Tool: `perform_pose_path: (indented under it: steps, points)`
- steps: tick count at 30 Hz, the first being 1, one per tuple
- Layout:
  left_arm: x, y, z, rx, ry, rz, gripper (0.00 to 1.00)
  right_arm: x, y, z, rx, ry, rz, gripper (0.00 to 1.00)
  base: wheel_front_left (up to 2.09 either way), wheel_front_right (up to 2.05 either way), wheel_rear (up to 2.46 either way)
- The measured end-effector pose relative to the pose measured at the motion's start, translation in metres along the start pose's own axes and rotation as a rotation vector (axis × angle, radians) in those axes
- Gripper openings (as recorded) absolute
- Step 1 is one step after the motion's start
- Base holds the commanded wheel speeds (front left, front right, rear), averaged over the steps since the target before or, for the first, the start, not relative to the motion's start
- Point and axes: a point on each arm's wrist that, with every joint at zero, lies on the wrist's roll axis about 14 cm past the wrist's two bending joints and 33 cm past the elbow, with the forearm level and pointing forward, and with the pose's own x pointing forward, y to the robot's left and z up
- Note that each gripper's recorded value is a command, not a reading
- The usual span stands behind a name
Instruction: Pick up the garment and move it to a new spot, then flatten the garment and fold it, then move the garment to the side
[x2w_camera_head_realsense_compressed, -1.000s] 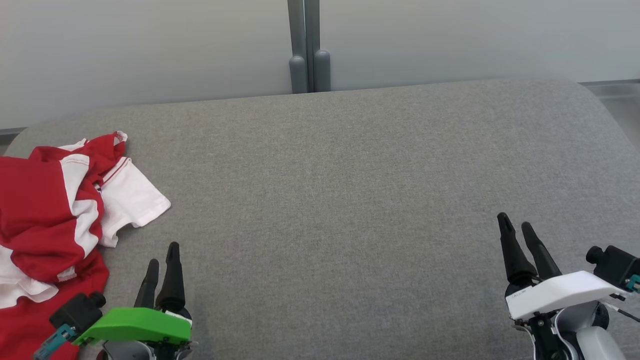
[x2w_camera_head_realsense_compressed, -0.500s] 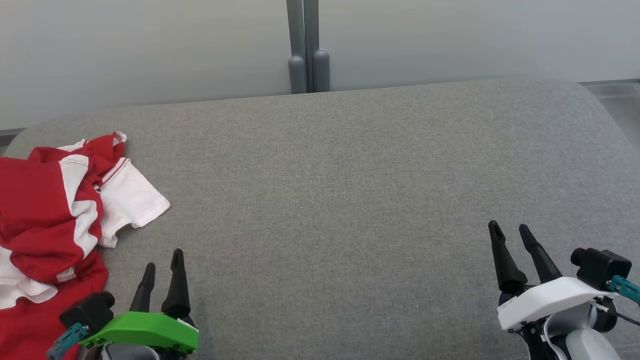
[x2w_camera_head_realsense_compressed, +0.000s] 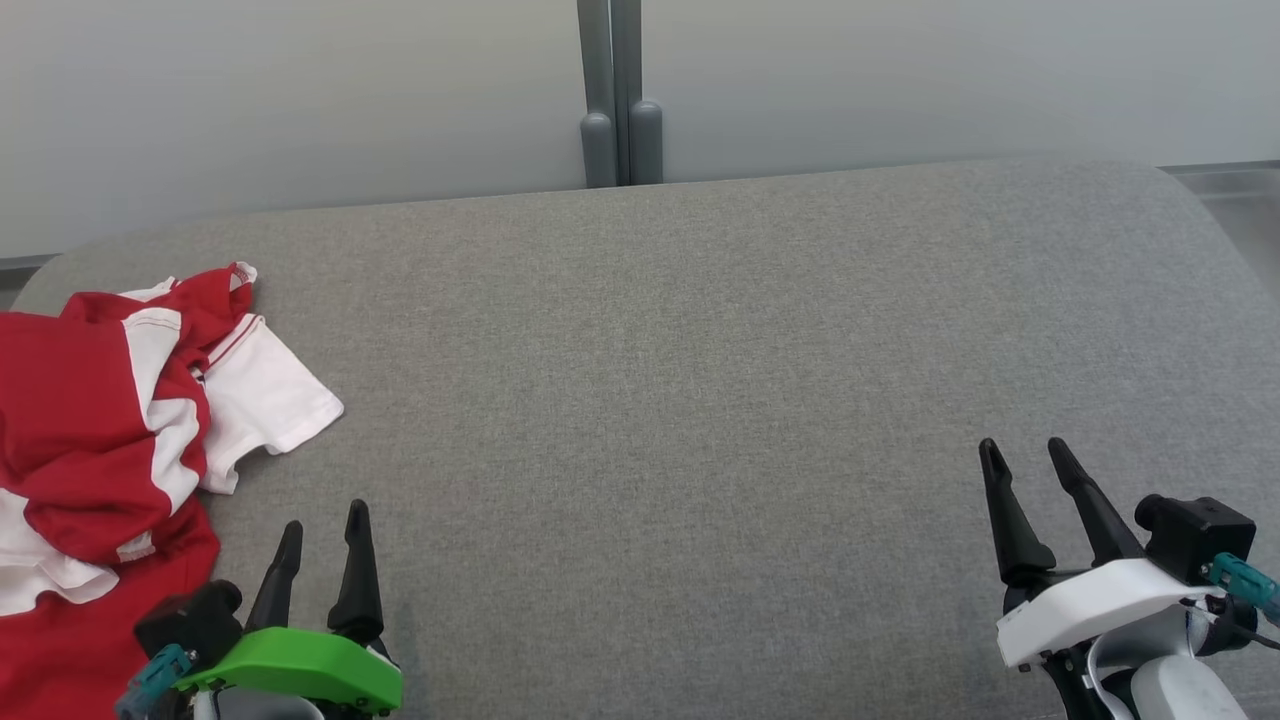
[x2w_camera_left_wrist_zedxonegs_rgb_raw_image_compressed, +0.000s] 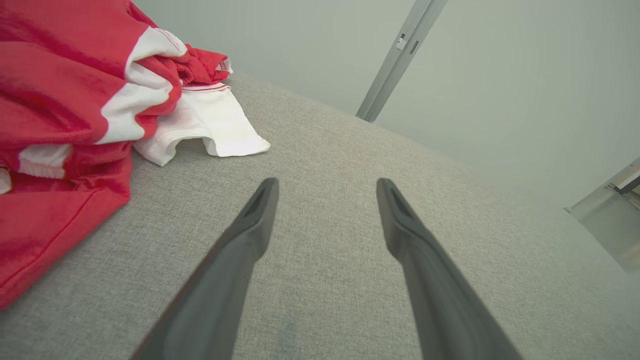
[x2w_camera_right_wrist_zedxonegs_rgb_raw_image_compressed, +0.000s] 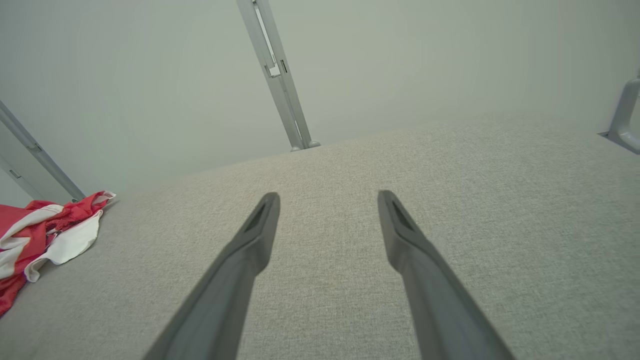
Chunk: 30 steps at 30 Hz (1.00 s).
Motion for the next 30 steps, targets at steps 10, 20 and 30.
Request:
perform_pose_path:
  steps: [10, 20, 30]
  points:
    - [-0.0005, -0.0036, 0.0067, 0.119, -0.029, -0.022, 1.0, -0.0021, -0.003, 0.0019, -0.093, -0.014, -0.001, 1.0, 0.0, 0.0, 0.0]
    - [-0.0018, -0.0047, 0.0063, 0.234, -0.029, -0.044, 1.0, -0.0018, -0.0058, 0.0042, -0.134, -0.032, -0.011, 1.0, 0.0, 0.0, 0.0]
    - [-0.0065, 0.0032, -0.0002, 0.246, -0.019, -0.025, 1.0, -0.0044, -0.0072, 0.0025, -0.148, -0.039, -0.017, 1.0, 0.0, 0.0, 0.0]
